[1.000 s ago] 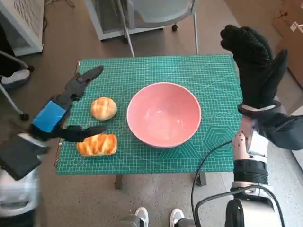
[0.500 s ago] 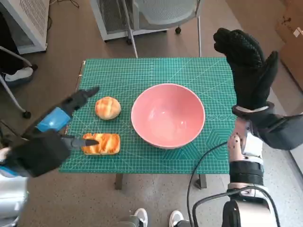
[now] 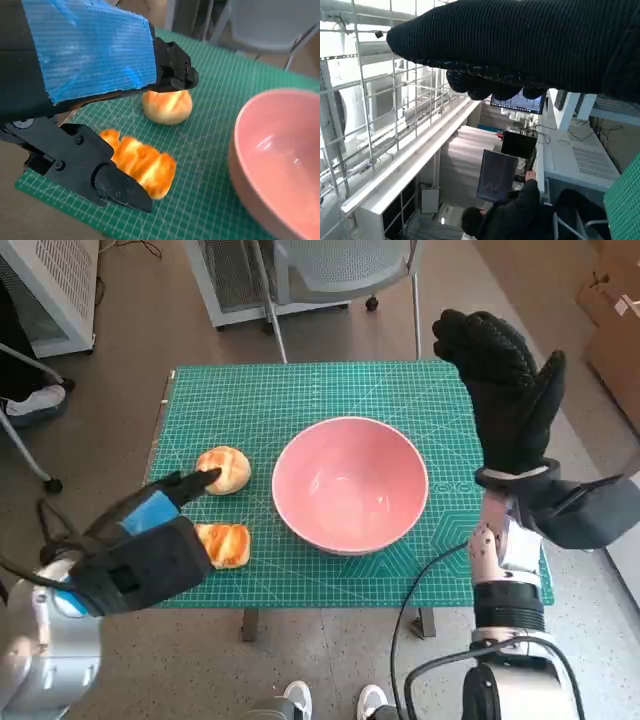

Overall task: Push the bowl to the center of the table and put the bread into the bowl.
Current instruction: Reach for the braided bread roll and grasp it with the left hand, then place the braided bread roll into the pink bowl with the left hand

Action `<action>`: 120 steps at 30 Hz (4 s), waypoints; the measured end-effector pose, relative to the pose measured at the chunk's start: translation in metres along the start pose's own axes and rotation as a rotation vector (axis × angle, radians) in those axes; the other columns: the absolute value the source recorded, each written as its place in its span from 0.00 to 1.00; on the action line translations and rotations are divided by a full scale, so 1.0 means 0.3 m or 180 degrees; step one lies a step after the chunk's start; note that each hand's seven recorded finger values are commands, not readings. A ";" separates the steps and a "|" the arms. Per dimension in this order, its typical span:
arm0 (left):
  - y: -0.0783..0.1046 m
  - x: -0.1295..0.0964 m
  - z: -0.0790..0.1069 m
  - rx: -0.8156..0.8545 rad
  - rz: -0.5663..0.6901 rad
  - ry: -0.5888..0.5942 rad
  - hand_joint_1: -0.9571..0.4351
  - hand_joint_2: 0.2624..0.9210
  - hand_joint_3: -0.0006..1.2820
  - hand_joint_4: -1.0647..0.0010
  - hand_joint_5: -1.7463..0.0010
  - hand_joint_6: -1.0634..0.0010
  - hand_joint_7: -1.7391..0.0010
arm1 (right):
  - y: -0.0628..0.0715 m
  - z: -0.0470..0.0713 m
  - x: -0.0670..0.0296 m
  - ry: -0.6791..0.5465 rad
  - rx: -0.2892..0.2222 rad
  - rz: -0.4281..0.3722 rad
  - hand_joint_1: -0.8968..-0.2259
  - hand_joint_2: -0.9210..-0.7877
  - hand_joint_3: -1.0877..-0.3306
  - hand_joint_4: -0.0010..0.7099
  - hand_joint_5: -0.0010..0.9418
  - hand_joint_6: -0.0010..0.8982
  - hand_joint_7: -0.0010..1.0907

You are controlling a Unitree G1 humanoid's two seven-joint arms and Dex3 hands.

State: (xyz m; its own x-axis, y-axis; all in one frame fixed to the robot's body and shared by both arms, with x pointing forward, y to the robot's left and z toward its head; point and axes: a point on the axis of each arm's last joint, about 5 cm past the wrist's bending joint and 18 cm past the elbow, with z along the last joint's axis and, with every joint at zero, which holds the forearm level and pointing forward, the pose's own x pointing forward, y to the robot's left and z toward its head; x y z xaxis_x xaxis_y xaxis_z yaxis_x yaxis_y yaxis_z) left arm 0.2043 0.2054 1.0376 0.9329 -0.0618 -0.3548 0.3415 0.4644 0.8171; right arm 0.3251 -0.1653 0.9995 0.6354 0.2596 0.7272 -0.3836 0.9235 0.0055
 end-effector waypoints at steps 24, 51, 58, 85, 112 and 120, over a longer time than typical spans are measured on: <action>-0.056 0.128 -0.051 0.0359 -0.0431 0.0707 0.51 0.73 0.00 0.87 1.00 0.67 1.00 | 0.018 -0.009 0.002 0.0001 0.0057 0.0004 0.44 0.00 0.63 0.52 0.00 0.47 0.01; -0.080 0.206 -0.076 0.0513 -0.0585 0.0860 0.68 0.98 0.04 0.40 0.38 0.31 0.35 | 0.018 0.003 0.002 -0.0079 0.0119 -0.0037 0.44 0.00 0.64 0.53 0.00 0.49 0.02; -0.092 0.177 -0.072 0.0520 -0.0579 0.0652 0.69 0.98 0.04 0.38 0.32 0.30 0.39 | 0.020 0.001 0.001 -0.0056 0.0162 -0.0047 0.44 0.00 0.64 0.53 0.00 0.49 0.01; 0.061 -0.025 0.087 0.0724 0.0938 -0.0548 0.69 0.92 0.02 0.20 0.43 0.27 0.43 | 0.022 -0.002 -0.008 -0.0051 0.0161 -0.0045 0.46 0.00 0.63 0.54 0.00 0.48 0.00; 0.162 -0.033 0.314 0.0834 0.1298 -0.1459 0.69 0.97 0.01 0.24 0.36 0.32 0.44 | -0.009 0.009 -0.020 -0.0024 0.0086 -0.0044 0.45 0.00 0.62 0.55 0.01 0.49 0.01; 0.151 0.013 0.408 0.0902 0.1209 -0.1731 0.69 0.99 0.01 0.28 0.32 0.32 0.45 | -0.008 0.023 -0.023 -0.0077 0.0043 -0.0042 0.46 0.00 0.61 0.56 0.00 0.49 0.01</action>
State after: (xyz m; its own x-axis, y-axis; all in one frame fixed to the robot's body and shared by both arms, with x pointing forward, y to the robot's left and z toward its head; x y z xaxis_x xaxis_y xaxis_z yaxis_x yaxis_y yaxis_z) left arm 0.2372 0.1182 1.1288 0.8928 -0.4069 0.1932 -0.0699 0.2985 0.9519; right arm 0.3172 -0.1713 0.9992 0.6242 0.2404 0.7434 -0.3845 0.9228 0.0245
